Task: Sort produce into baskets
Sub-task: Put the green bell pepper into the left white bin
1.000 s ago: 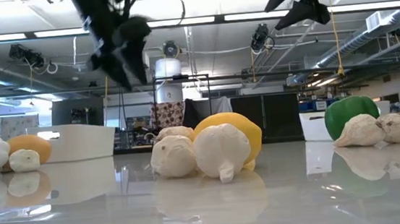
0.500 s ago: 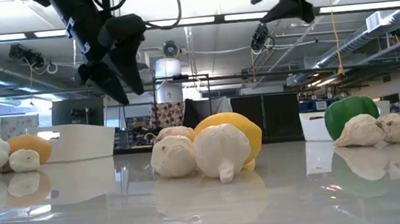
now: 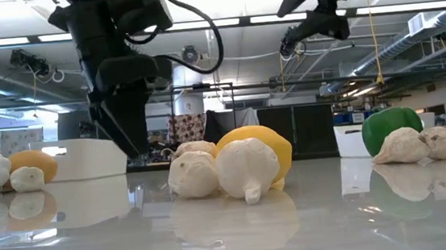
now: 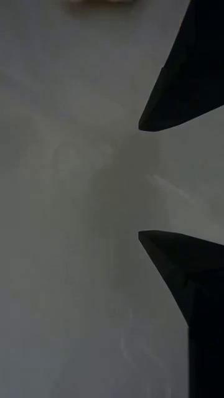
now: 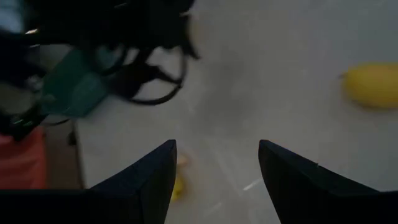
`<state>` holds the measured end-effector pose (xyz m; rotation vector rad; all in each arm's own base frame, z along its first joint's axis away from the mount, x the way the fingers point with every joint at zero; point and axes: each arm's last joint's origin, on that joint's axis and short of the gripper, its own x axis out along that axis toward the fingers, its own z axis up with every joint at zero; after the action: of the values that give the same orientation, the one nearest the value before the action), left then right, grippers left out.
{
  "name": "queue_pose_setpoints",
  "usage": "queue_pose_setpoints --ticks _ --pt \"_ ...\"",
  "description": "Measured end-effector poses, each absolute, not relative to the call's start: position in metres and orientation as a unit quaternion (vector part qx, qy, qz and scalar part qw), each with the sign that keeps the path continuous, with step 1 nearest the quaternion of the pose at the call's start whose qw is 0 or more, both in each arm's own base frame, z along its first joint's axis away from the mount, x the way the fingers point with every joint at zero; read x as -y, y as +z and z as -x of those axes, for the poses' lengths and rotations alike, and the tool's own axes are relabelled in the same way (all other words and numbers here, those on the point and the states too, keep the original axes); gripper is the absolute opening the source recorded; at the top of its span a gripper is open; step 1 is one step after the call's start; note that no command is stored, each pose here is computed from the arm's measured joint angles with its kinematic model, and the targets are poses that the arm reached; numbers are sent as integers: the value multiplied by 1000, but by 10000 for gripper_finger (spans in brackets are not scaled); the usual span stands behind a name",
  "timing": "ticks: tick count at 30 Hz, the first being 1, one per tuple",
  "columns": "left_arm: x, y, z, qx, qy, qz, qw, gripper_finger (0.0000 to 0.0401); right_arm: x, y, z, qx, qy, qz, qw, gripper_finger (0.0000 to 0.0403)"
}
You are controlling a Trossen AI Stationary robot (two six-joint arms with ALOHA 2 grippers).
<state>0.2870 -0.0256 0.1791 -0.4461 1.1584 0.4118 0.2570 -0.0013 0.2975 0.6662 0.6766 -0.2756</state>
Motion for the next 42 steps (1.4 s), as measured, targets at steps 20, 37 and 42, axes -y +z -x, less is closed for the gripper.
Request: queue_pose_setpoints --ticks 20,37,42 --pt "-12 214 -339 -323 116 237 909 280 -8 294 -175 -482 -298 -281 775 245" --pt "-59 229 -328 -397 170 259 864 280 12 253 -206 -594 -354 -244 679 395" --pt "-63 228 -327 -407 161 239 867 280 28 248 -209 -598 -367 -281 655 393"
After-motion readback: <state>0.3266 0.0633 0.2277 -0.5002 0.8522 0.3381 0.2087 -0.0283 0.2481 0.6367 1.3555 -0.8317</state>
